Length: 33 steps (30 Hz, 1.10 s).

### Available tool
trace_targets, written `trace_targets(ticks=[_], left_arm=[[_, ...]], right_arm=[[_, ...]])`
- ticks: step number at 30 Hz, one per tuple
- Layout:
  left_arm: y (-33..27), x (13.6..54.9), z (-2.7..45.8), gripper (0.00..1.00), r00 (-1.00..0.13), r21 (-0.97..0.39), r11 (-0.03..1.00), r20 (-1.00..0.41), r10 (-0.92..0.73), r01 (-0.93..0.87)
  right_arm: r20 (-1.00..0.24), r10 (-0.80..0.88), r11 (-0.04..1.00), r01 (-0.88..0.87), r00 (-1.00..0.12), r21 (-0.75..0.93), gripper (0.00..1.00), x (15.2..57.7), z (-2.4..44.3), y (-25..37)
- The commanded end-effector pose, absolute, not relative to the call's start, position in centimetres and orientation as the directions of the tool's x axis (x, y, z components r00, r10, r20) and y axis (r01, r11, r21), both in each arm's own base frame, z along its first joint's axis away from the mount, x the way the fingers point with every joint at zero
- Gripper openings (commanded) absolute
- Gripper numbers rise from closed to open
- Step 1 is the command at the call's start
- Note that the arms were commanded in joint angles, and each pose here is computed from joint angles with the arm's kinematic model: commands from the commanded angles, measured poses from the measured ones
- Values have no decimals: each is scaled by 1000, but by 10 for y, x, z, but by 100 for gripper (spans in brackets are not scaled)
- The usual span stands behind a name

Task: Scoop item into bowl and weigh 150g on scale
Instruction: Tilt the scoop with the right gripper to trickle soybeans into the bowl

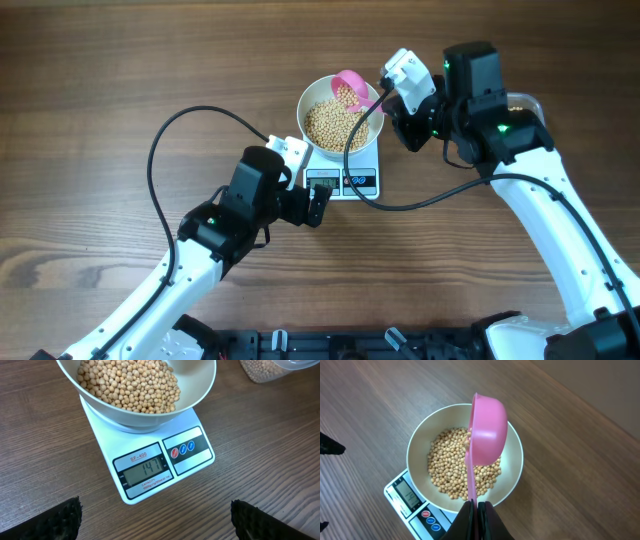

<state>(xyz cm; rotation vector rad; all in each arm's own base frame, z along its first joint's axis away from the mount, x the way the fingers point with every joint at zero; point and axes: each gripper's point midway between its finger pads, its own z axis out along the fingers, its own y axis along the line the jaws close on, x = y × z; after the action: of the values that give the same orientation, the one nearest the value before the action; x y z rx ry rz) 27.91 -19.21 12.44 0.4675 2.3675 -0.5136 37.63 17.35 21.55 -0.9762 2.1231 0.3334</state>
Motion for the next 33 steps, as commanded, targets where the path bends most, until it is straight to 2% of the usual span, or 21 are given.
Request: trace_targets(ticks=[1,5,13,33], left_arm=[[-195,276,122,100,-711,-232,846,-668,219,479],[-195,276,122,100,-711,-232,846,-668,219,480],[-195,276,122,100,-711,-232,846,-668,219,479],[-195,276,122,100,-711,-232,846,-668,220,480]], right_arm=[[-725,-573,648,-753,-383,-115,4,379,212,174],[-719,-606,617,-772,-341,-153,4,379,213,174],[-736,-504,689,-724,-452,-28,4,376,213,177],[-737,-485,697,-717,-472,0,4,375,213,179]])
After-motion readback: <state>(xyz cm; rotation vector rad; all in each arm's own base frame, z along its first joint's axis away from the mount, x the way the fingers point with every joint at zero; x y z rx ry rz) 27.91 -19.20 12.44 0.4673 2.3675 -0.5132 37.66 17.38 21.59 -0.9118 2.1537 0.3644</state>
